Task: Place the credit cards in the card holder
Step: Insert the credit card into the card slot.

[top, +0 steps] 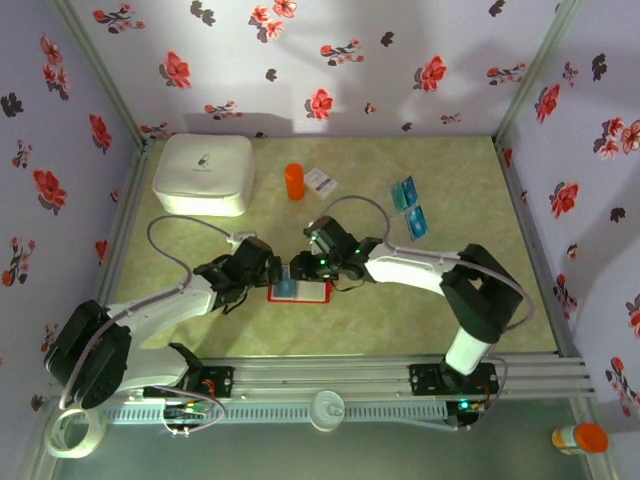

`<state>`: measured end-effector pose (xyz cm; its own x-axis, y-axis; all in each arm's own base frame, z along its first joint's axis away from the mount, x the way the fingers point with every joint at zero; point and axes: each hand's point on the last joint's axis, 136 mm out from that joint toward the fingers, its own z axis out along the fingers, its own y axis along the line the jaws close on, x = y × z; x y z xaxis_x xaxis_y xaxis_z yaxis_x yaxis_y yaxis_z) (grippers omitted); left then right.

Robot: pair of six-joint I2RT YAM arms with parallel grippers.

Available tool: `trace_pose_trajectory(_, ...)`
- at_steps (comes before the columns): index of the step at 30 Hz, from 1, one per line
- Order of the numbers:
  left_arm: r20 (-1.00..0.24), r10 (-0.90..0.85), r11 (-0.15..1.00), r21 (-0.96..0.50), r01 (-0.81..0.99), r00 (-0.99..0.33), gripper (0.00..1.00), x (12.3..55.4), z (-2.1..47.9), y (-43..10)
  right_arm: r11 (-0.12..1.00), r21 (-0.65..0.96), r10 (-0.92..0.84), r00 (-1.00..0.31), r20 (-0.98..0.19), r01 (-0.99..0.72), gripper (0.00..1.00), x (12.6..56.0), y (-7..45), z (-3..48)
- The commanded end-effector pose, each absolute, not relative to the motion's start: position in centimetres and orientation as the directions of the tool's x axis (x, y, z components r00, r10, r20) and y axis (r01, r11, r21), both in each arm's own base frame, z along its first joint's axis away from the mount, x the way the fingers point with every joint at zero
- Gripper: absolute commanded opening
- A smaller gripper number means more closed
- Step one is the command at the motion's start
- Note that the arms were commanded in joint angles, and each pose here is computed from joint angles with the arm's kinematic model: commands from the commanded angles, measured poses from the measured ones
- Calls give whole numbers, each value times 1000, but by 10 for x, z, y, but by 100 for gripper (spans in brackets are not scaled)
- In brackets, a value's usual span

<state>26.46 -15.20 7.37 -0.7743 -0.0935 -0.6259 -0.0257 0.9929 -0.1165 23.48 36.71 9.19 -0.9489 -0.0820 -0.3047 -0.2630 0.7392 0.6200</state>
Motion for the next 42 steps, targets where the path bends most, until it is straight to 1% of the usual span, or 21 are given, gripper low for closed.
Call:
trace_pose_trajectory(1, -628, -115, 988, -149, -26, -770, 100, 267, 83, -153, 794, 559, -53, -944, -327, -238, 36, 238, 333, 89)
trace_pose_trajectory(3, -623, -116, 987, -161, -18, -774, 100, 266, 81, -154, 797, 559, -38, -943, -331, -228, 36, 238, 324, 92)
trace_pose_trajectory(5, -617, -112, 987, -162, -14, -779, 100, 265, 78, -155, 802, 554, -30, -941, -338, -224, 34, 237, 318, 93)
trace_pose_trajectory(7, -611, -105, 988, -156, -12, -784, 100, 264, 75, -154, 800, 556, -32, -942, -335, -225, 27, 234, 317, 93)
trace_pose_trajectory(9, -604, -100, 989, -147, -13, -790, 100, 262, 70, -153, 788, 573, -33, -944, -327, -226, 16, 232, 321, 92)
trace_pose_trajectory(11, -601, -97, 990, -141, -14, -793, 100, 261, 67, -152, 780, 581, -49, -948, -314, -233, 8, 229, 329, 88)
trace_pose_trajectory(15, -593, -91, 991, -133, -15, -800, 100, 260, 63, -151, 773, 579, -97, -950, -297, -260, 1, 222, 351, 78)
trace_pose_trajectory(27, -583, -82, 993, -114, -19, -809, 100, 258, 55, -148, 764, 590, -131, -957, -258, -263, 0, 217, 383, 52)
trace_pose_trajectory(42, -584, -90, 993, -116, -27, -807, 100, 256, 54, -145, 777, 580, -133, -964, -230, -246, 0, 216, 385, 37)
